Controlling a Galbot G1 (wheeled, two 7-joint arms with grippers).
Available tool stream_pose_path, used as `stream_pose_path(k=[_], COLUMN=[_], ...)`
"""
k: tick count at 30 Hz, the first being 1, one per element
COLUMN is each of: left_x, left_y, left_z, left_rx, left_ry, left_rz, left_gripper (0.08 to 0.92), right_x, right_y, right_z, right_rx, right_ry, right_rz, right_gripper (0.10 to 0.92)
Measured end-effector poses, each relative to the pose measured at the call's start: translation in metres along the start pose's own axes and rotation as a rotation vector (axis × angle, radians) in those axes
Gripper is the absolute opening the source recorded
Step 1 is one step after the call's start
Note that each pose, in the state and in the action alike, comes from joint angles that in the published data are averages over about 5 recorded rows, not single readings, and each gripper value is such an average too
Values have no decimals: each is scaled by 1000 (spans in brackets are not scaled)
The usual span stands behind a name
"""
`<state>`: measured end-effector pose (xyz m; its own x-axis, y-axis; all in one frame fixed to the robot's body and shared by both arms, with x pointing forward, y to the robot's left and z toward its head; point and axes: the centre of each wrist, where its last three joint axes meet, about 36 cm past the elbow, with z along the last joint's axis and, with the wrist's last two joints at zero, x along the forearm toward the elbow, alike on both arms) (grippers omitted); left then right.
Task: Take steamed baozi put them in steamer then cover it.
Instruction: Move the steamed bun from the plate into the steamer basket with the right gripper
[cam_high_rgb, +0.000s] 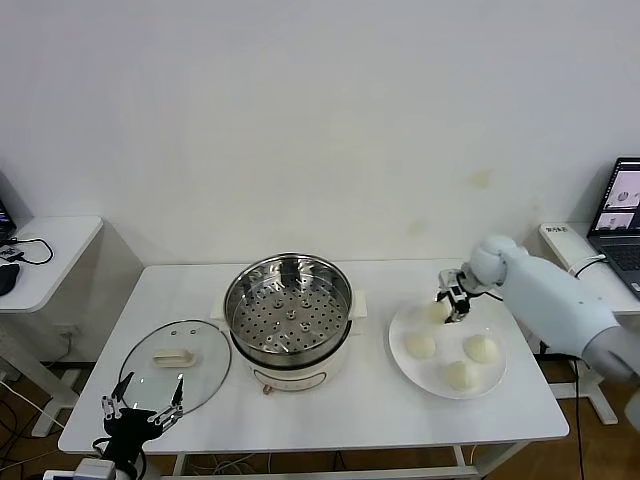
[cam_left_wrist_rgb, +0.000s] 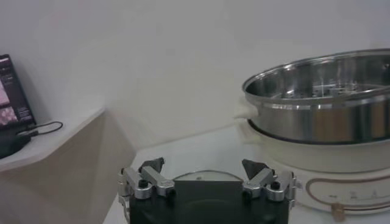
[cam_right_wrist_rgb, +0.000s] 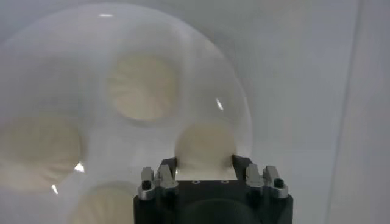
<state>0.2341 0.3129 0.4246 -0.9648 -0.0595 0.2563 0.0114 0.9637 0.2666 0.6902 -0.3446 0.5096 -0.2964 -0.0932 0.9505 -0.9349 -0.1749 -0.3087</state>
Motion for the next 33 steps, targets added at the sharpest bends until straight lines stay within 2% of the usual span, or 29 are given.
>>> stream_pose_path(k=[9,20,26,33], left_x=[0,-1,-2,-2], left_y=[-2,-1,5,10], left_z=[-6,-8,-8,-8], left_rx=[-5,-15,-21,-22], left_ry=[-17,-23,-24,-24], left_rz=[16,24,16,3], left_gripper=[823,823,823,823], right_x=[73,158,171,157], right_y=[-19,-53,-66,-76], right_z=[-12,-80,-132,-201], right_rx=[29,149,238,368], right_ry=[-53,-162,-222,-279], right_rz=[73,166,177,164], right_gripper=[594,594,594,594])
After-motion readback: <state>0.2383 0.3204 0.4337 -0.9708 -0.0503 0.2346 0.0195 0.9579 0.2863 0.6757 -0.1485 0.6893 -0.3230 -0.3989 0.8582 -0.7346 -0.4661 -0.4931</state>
